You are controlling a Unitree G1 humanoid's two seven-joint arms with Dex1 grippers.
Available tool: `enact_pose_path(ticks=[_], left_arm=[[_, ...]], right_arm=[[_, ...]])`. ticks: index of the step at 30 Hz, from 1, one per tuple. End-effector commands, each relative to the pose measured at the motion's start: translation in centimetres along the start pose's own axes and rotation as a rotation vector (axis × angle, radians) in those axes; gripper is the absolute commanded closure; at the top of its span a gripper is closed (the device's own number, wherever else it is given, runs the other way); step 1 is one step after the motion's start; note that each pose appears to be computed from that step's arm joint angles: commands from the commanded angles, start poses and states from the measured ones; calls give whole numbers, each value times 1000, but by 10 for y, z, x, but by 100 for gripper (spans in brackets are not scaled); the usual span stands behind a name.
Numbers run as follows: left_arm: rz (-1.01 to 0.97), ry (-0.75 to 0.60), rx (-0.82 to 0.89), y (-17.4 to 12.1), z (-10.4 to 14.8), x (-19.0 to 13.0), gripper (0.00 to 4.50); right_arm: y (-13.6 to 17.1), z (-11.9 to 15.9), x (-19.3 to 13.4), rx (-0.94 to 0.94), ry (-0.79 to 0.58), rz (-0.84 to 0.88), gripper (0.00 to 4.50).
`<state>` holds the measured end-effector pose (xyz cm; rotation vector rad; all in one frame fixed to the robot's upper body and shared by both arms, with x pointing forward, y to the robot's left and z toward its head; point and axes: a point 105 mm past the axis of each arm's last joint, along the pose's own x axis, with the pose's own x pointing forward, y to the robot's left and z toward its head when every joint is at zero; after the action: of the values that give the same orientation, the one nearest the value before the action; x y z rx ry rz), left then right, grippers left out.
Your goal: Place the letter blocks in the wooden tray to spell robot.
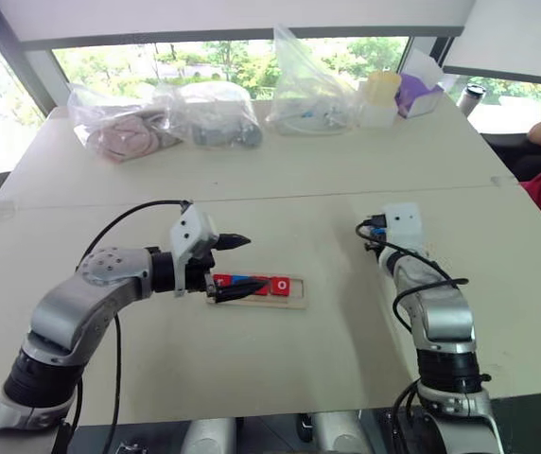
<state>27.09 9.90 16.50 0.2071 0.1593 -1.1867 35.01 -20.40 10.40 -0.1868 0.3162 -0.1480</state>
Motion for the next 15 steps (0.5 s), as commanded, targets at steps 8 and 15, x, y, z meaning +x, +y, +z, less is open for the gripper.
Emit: enact_pose_path(ticks=[8,15], left_arm=[[-25,34,46,-1,-3,-3,0],[-44,65,73,3,-10,-1,0]], right_arm=[[33,-15,-92,40,38,98,335],[40,-33,-94,106,146,128,136]])
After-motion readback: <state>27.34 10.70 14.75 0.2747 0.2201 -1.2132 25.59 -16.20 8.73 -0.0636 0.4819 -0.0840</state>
